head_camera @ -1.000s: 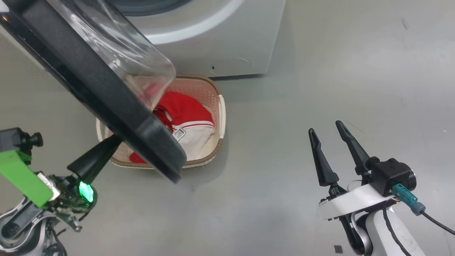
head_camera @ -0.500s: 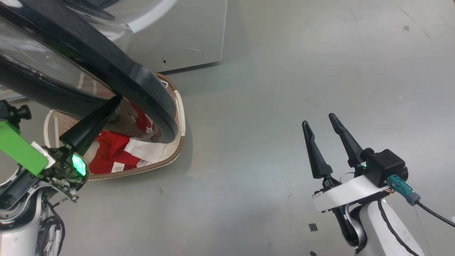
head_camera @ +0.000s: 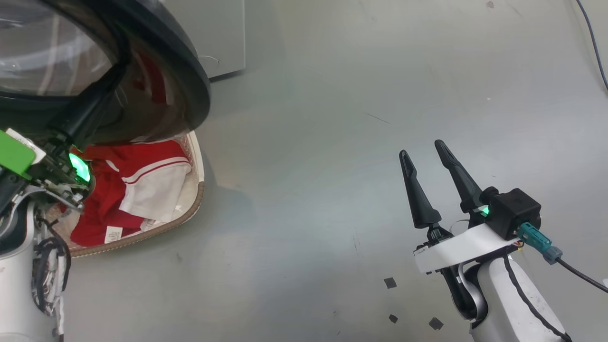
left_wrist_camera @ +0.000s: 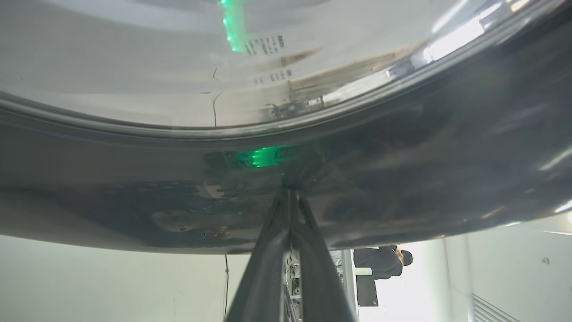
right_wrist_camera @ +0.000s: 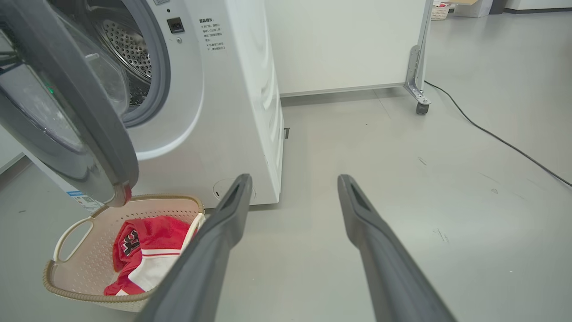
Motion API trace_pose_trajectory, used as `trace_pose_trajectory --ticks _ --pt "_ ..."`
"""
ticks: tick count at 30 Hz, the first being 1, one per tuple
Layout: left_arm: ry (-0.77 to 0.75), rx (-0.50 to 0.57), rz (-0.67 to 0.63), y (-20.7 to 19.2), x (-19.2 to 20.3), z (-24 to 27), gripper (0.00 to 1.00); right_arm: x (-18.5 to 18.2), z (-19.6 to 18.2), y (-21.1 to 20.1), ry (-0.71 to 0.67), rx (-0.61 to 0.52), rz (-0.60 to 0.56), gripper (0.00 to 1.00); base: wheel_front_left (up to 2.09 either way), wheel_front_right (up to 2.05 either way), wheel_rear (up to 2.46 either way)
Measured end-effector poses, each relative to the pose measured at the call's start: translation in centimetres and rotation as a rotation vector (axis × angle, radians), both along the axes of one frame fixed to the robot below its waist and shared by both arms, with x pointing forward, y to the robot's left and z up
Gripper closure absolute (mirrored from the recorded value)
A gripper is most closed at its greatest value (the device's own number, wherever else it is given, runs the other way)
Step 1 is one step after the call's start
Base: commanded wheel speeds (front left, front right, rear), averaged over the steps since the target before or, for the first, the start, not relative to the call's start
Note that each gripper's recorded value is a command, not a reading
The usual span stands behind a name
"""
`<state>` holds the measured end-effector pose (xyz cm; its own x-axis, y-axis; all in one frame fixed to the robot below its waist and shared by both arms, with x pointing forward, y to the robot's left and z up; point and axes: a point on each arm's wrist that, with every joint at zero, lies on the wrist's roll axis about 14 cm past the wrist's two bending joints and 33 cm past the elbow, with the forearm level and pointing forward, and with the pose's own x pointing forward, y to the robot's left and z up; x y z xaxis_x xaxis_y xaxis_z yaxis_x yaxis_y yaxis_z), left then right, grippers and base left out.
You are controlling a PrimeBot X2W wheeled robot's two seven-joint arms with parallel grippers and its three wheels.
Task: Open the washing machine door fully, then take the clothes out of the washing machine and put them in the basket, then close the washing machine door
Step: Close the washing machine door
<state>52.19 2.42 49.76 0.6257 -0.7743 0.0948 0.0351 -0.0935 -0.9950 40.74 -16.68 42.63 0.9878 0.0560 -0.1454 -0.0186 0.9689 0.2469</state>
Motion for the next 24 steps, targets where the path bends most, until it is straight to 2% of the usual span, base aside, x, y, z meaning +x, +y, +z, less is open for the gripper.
trace_pose_trajectory --ticks 5,24 --pt "-0.007 -0.013 -0.015 -1.4 1.5 0.1 1.00 -0.1 -0.2 -1.0 0.008 -0.003 -0.032 0.00 0.00 0.00 0.00" --pt "-0.002 -0.012 0.075 -2.9 6.9 -0.6 1.00 0.3 -0.1 -2.7 0.005 0.016 -0.090 0.00 0.00 0.00 0.00"
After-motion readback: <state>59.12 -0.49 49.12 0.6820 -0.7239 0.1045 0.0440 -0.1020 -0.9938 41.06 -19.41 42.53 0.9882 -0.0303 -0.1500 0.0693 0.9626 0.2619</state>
